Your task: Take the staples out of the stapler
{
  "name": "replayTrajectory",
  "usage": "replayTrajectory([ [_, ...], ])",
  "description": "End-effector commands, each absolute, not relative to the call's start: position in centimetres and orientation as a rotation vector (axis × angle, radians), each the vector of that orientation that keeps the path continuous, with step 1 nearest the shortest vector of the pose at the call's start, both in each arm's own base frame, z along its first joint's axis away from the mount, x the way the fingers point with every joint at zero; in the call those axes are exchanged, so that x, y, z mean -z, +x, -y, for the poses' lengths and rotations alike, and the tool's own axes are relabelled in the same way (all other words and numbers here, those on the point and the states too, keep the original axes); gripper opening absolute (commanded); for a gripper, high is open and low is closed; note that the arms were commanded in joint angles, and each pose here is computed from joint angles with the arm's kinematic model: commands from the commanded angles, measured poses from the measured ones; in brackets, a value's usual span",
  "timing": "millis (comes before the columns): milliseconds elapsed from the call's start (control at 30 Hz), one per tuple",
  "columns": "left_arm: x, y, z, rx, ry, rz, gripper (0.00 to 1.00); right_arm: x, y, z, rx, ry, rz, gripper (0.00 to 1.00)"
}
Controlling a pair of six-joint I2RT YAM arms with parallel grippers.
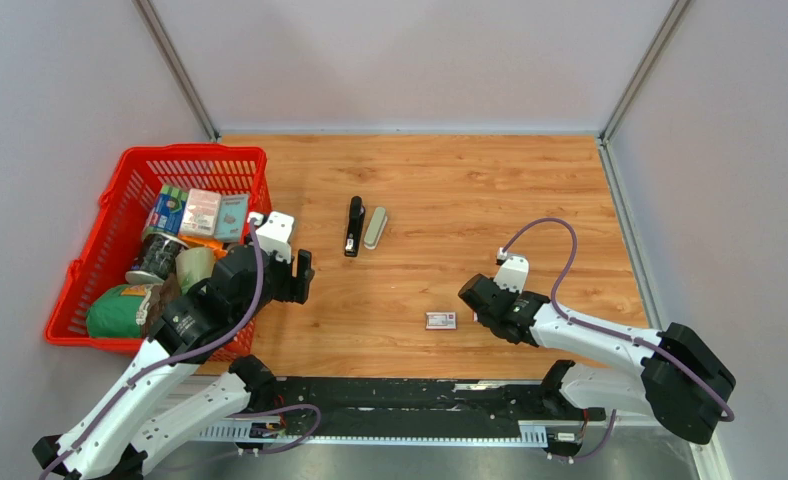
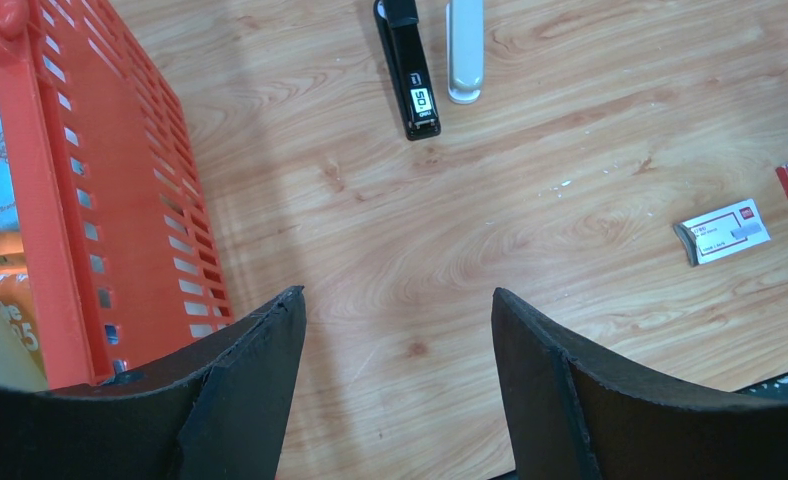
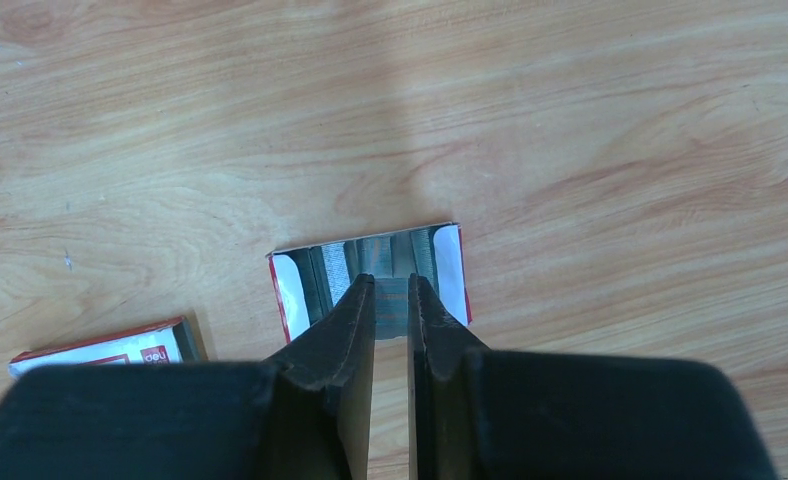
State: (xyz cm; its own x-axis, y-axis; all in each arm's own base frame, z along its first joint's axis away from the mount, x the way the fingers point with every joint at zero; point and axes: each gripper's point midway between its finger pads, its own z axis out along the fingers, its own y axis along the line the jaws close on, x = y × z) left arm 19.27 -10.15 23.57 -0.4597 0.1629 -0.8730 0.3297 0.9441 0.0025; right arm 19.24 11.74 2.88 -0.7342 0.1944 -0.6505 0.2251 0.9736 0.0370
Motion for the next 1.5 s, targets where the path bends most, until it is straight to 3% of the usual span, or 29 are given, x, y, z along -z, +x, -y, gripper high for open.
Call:
replayTrajectory([
  [0,-24.08,19.70,10.34,0.204,0.350,-2.033,0.75,-3.40,20.37,-12.37,0.016,0.343,-2.363,0.14],
  [767,-24.19,19.59,10.38,0.213,0.348,-2.028,0.75,-3.24,19.72,-12.46,-0.017,0.335,-2.386,0.14],
  [1467,-24.00,19.59,10.79,0.230,0.354,-2.043,0.75,-4.15,20.17,-11.99,0.022,0.346,-2.359,0.34],
])
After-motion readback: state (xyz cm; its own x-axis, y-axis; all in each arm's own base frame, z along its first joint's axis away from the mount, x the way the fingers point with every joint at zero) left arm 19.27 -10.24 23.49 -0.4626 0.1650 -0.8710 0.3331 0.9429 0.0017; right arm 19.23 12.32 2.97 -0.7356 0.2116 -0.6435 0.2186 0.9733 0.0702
